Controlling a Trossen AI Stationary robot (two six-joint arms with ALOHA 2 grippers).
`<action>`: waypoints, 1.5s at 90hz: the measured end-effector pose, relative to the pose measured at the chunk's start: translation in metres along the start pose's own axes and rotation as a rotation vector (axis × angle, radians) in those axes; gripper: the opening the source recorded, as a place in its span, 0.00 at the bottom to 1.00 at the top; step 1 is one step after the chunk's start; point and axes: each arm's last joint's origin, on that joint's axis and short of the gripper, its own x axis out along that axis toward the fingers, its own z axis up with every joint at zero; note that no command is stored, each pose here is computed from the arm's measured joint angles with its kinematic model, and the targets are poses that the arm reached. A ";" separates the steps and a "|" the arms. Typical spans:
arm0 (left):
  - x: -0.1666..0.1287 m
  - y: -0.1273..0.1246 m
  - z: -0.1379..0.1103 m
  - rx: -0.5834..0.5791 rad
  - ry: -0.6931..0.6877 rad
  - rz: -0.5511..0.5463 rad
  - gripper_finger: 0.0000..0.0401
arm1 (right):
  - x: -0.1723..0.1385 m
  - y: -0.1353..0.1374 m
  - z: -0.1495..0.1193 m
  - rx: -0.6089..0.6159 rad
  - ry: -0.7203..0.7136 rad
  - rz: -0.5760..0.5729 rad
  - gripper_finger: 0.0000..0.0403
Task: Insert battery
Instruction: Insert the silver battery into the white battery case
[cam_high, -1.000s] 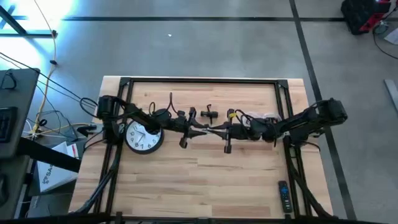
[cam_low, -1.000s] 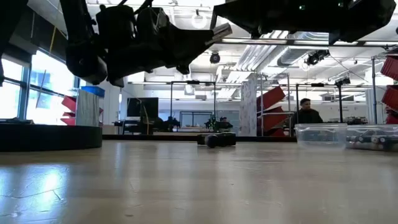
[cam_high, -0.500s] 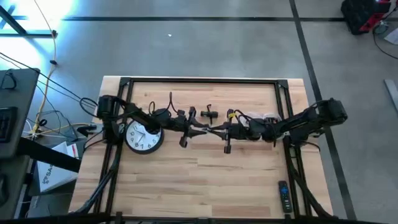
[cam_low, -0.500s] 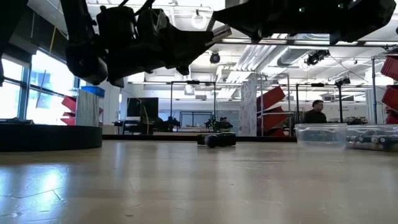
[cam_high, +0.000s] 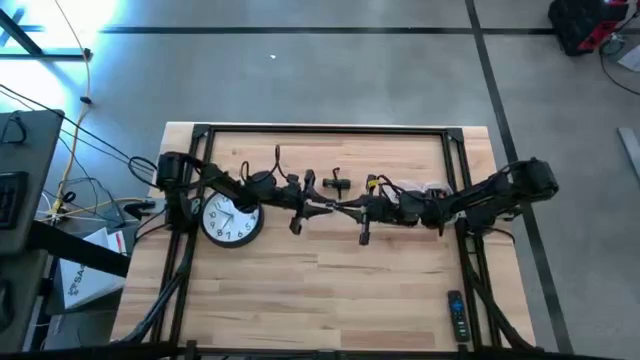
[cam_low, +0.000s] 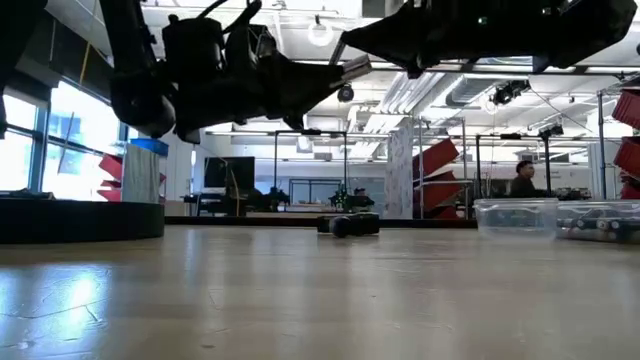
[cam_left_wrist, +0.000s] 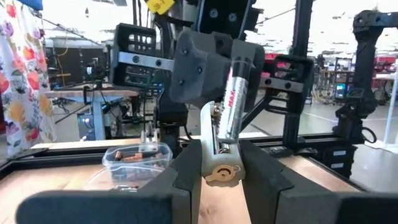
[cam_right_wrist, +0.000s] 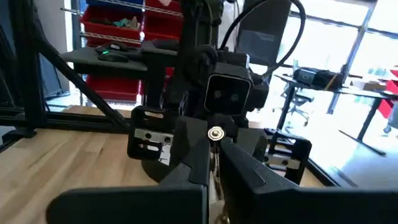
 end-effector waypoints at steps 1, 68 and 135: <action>0.000 0.000 0.000 0.003 0.002 0.000 0.16 | 0.000 0.000 0.000 0.000 0.002 -0.003 0.00; -0.001 0.002 0.000 0.018 0.006 0.002 0.16 | -0.006 -0.002 0.001 0.097 0.086 -0.007 0.00; -0.001 0.002 -0.001 0.020 0.012 -0.009 0.16 | -0.009 -0.002 0.002 0.119 0.115 0.047 0.00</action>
